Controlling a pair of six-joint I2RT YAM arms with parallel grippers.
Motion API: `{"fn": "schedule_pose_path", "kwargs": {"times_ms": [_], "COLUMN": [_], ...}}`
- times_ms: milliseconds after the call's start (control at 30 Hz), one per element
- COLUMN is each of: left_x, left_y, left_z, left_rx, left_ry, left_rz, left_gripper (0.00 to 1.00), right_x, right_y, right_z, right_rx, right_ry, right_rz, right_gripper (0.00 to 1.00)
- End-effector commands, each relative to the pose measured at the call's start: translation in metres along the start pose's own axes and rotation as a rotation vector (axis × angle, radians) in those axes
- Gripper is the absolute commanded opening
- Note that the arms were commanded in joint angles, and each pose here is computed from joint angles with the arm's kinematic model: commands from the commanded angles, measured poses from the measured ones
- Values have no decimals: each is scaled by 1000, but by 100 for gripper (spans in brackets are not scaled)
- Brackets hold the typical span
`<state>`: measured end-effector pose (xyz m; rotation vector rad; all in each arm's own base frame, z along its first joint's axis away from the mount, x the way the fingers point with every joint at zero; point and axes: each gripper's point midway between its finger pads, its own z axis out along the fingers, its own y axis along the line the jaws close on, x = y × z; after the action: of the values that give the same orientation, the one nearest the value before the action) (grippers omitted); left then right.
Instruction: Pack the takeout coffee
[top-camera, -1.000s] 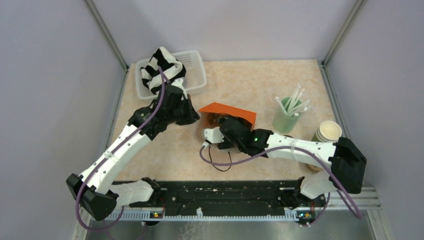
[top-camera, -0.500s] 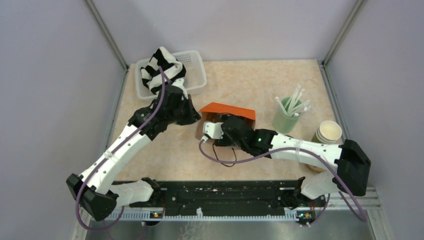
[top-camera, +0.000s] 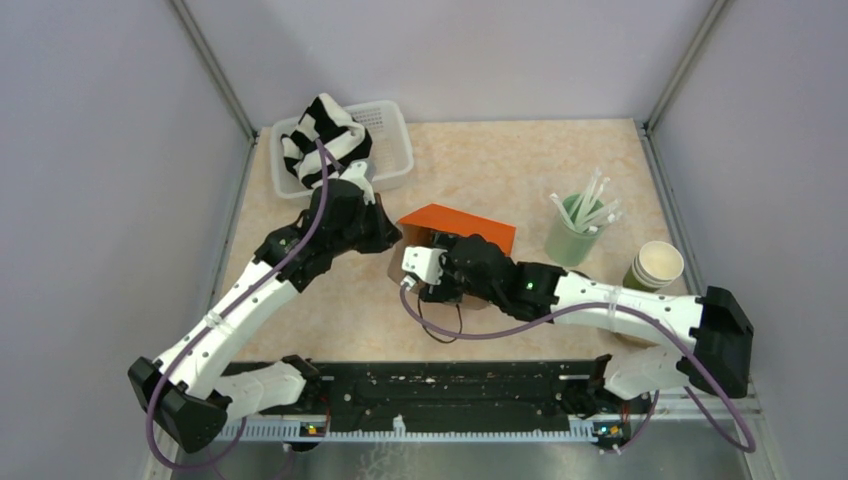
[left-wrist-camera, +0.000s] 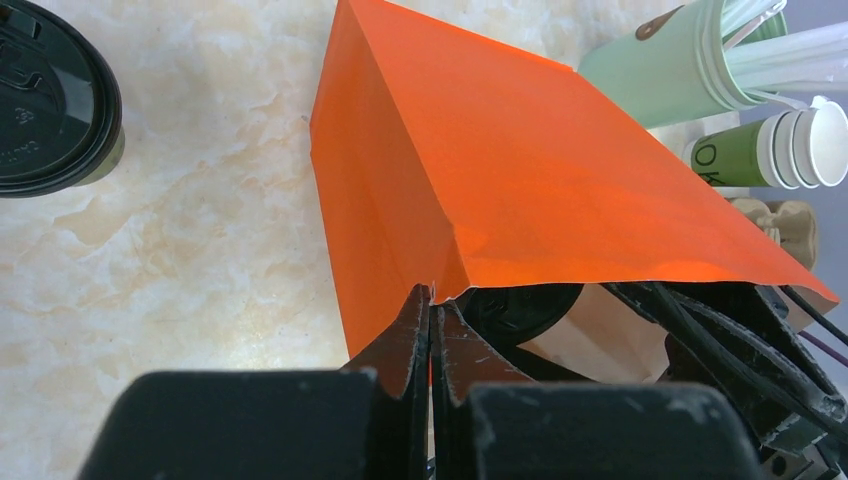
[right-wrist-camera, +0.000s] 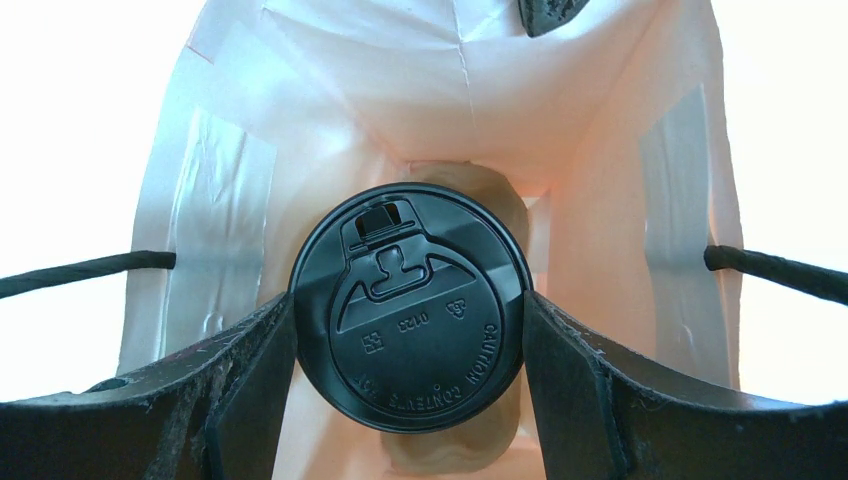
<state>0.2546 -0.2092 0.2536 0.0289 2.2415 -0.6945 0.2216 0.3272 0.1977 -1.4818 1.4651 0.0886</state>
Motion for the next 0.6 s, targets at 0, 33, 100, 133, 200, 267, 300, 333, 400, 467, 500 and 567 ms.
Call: {"fn": "schedule_pose_path", "kwargs": {"times_ms": [0,33,100,133,200,267,300,333,400,467,500,567], "left_x": [-13,-14,-15,-15,-17,-19,-20,-21,-22,-24,-25,-28], "left_y": [-12,-12,-14,-16,-19,-21,-20,-20,-20,-21,-22,-23], "left_z": [-4,-4,-4,-4,-5,-5,-5,-5,-6,-7,-7,-9], "left_rx": [56,57,60,67,78,79,76,73,72,75,75,73], "left_ry": [-57,-56,-54,-53,-53,-52,-55,-55,-61,-67,-71,-77], "left_rz": [21,21,17,14,10,11,12,13,14,14,15,17], "left_gripper": [0,0,0,0,0,0,0,0,0,0,0,0], "right_x": [-10,0,21,32,47,42,34,25,4,-12,-14,-15], "right_y": [7,6,9,12,6,-9,-15,-18,-20,-24,-23,-24], "right_z": [4,11,27,34,46,50,49,45,34,19,13,4], "right_rx": [-14,14,39,38,91,146,152,145,107,89,77,62], "right_ry": [-52,-17,40,71,138,166,158,137,57,-10,-22,-21], "right_rz": [10,-6,-50,-77,-112,-129,-125,-114,-92,-61,-55,-41], "right_gripper": [48,48,48,48,48,46,45,45,46,48,49,49]}}
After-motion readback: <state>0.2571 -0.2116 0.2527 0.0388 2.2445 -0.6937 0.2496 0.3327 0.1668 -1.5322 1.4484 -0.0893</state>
